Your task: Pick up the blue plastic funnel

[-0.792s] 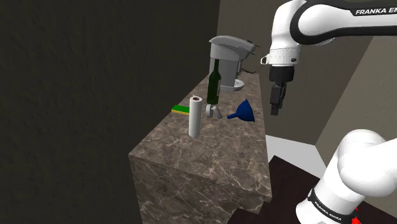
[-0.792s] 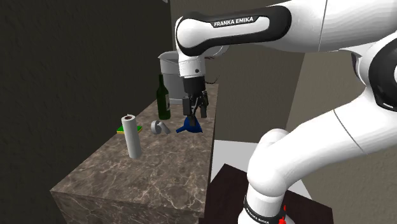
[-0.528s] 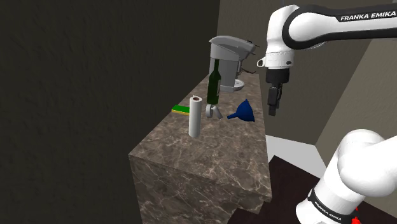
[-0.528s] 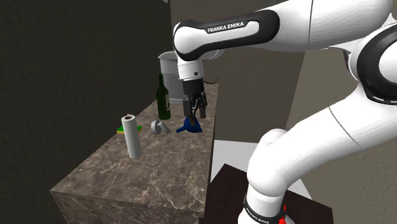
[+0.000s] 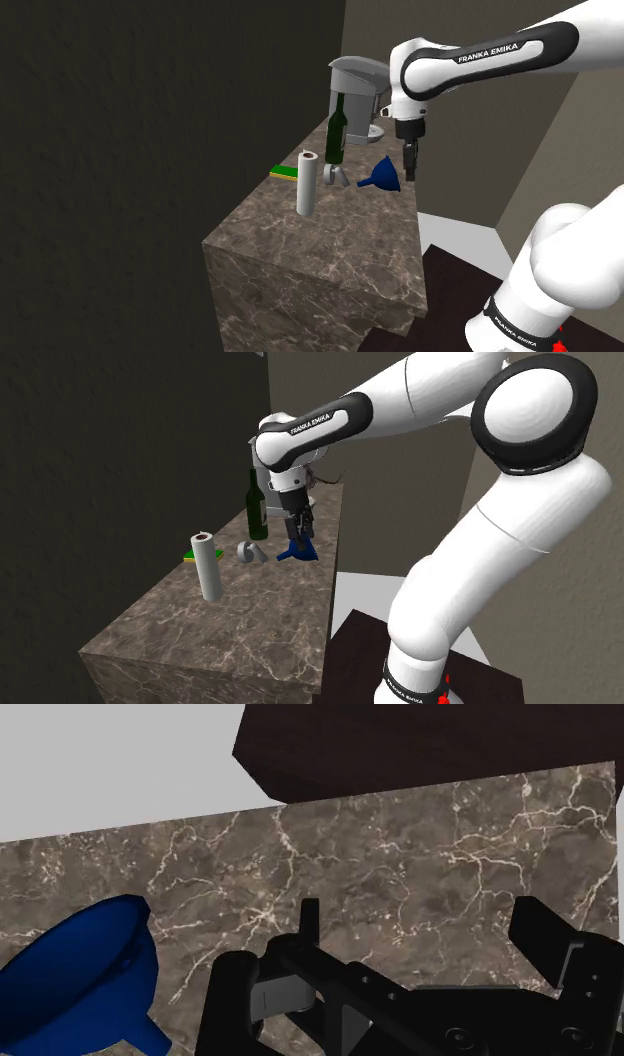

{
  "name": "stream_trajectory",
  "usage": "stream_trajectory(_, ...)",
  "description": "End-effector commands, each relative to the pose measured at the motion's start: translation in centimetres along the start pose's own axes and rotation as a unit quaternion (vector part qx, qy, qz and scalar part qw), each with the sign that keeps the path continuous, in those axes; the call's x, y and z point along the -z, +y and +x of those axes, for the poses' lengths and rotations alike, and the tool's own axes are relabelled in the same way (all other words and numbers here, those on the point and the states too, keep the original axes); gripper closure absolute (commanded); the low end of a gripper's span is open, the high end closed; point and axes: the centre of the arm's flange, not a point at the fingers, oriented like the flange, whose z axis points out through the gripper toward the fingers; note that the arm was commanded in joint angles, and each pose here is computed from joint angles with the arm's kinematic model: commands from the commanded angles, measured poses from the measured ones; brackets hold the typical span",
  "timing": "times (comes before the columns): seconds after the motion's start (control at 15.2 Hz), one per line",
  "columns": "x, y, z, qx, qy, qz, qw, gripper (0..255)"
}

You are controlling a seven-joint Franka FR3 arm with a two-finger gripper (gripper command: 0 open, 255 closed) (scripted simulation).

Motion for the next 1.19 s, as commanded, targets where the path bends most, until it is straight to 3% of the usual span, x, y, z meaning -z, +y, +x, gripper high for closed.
stream_trajectory(0.0, -0.9, 2.1, 1.7, 0.019, -0.012, -0.010, 0.9997, 0)
stream_trajectory(0.53, -4.2, 9.0, 8.8, 0.088, -0.055, -0.049, 0.9934, 0)
stream_trajectory(1.12, -8.0, 15.7, 17.6, 0.165, -0.103, -0.092, 0.9766, 0)
